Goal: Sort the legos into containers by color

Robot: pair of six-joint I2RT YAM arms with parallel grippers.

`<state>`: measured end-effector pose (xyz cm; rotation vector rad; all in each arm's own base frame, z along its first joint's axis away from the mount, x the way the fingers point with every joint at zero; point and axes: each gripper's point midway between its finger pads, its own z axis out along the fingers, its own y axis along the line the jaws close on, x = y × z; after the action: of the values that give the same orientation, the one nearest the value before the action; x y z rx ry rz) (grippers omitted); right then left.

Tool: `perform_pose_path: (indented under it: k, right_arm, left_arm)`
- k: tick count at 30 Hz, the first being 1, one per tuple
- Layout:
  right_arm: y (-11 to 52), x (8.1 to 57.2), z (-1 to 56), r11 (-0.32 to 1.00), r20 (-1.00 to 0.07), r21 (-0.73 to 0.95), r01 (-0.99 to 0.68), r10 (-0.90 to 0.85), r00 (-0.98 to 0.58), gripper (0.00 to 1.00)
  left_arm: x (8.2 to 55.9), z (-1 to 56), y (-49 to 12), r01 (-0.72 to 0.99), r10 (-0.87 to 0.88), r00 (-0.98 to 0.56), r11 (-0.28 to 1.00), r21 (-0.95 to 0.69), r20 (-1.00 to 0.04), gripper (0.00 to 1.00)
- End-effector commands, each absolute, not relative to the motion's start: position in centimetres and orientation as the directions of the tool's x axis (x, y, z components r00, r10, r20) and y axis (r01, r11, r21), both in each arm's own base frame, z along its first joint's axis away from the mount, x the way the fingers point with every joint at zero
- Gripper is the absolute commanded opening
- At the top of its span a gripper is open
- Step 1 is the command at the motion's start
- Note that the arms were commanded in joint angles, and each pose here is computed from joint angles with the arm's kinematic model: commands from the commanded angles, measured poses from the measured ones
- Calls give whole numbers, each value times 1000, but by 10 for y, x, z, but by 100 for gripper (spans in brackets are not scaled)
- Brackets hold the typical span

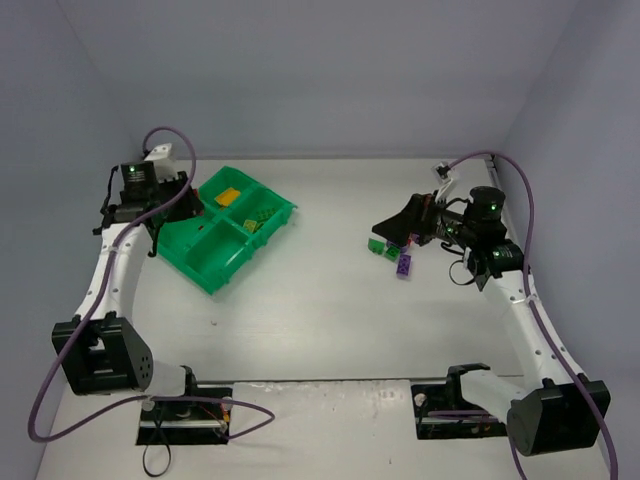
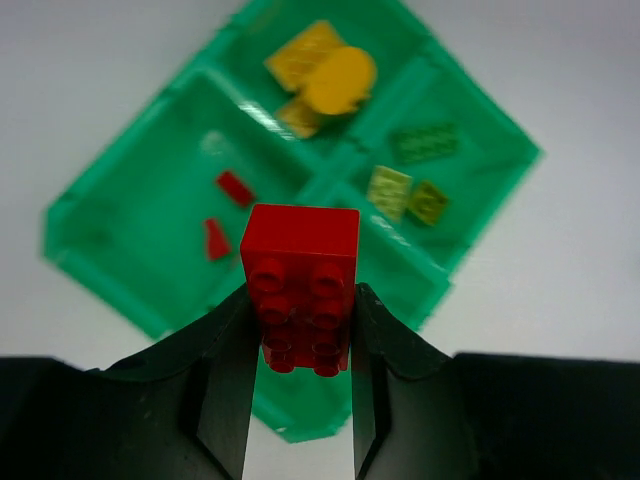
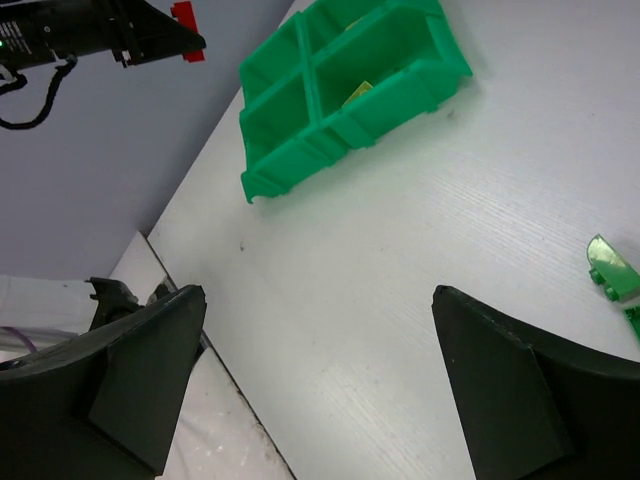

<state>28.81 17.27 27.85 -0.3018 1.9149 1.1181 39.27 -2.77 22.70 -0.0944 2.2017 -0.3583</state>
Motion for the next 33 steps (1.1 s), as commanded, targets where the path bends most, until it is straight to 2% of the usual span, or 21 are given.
perform_pose_path:
  k: [1,5,12,25,33]
  right_arm:
    - [173,291,279,562,-797,571,-598,206,-567,93]
    - [172,288,274,567,-797,569,-595,202,-569,93]
    - [171,288,271,575,-792,573,-584,205,-576,93]
    - [169,289,269,592,-787,576,-564,214,-579,93]
    - [168,287,264,594,-782,580,-558,214,-585,93]
  left_arm:
    - [401,233,33,-143,-184,-595,982,-123,-782,0]
    - [421,235,68,-234,-190,-582,970,-61,-791,0]
    - [450,211,75,-223,-167,-641,974,-27,-749,0]
    - [443,181,74,-230,-186,-683,973,-34,-706,1]
    - [445,176,71,-228,-193,-693,973,-43,-695,8]
